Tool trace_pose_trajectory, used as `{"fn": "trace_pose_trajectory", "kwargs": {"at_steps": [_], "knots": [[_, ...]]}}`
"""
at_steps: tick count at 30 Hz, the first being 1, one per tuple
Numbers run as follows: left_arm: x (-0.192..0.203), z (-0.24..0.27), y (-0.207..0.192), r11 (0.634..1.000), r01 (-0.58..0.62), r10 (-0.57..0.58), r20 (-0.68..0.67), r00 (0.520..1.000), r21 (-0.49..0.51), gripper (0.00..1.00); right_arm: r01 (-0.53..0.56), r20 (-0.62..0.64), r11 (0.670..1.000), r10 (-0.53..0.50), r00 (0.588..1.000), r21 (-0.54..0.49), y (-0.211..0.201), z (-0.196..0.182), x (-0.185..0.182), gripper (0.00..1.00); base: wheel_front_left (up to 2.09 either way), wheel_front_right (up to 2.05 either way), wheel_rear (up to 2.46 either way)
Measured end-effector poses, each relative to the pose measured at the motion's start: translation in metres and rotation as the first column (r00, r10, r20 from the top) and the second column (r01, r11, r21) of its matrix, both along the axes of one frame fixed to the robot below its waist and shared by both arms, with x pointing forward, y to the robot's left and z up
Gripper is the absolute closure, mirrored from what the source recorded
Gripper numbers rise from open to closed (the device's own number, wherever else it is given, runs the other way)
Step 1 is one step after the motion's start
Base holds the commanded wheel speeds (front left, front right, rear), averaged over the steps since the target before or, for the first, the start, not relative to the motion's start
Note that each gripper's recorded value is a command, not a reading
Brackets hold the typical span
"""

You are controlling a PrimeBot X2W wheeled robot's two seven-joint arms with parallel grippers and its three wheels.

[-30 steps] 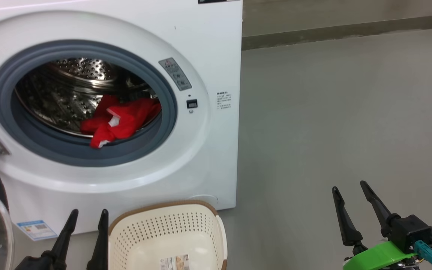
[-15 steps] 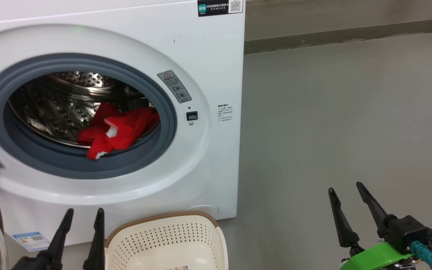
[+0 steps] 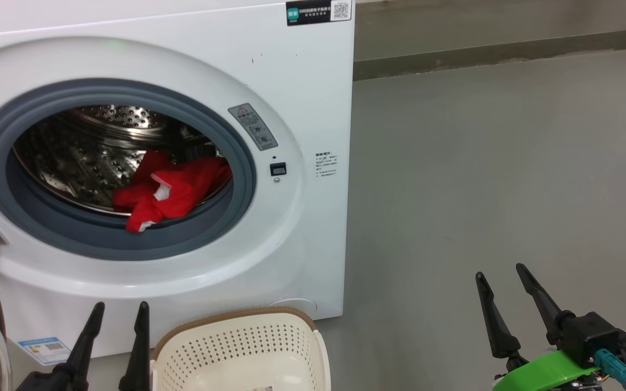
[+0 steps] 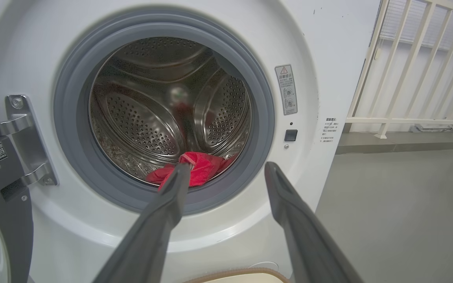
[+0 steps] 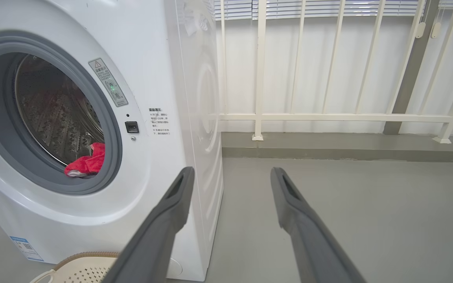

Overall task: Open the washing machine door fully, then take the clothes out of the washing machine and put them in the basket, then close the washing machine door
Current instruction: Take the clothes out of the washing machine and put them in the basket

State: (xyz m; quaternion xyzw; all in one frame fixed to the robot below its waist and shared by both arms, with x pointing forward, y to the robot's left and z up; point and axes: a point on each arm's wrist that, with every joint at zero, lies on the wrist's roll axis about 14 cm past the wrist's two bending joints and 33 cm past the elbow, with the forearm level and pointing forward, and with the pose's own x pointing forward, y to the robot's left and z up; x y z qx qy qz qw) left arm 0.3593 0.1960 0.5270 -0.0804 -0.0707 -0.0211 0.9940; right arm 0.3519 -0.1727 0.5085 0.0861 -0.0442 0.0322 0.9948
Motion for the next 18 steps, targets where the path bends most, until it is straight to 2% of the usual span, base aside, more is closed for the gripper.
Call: {"fn": "trace_pose_trajectory", "kwargs": {"at_steps": [12,18], "knots": [[0.0,-0.005,0.009,0.999,-0.034,0.034,-0.016,0.999,-0.005,0.0,-0.009,-0.007,1.0,0.009,1.0,0.0,0.003,-0.002,0.002,0.0,0.0,0.0,0.0],[0.008,-0.014,0.007,0.998,-0.044,0.042,-0.044,0.998,-0.044,0.0,-0.012,-0.022,1.0,0.012,1.0,0.0,0.004,-0.007,0.005,0.0,0.0,0.0,0.0]]}}
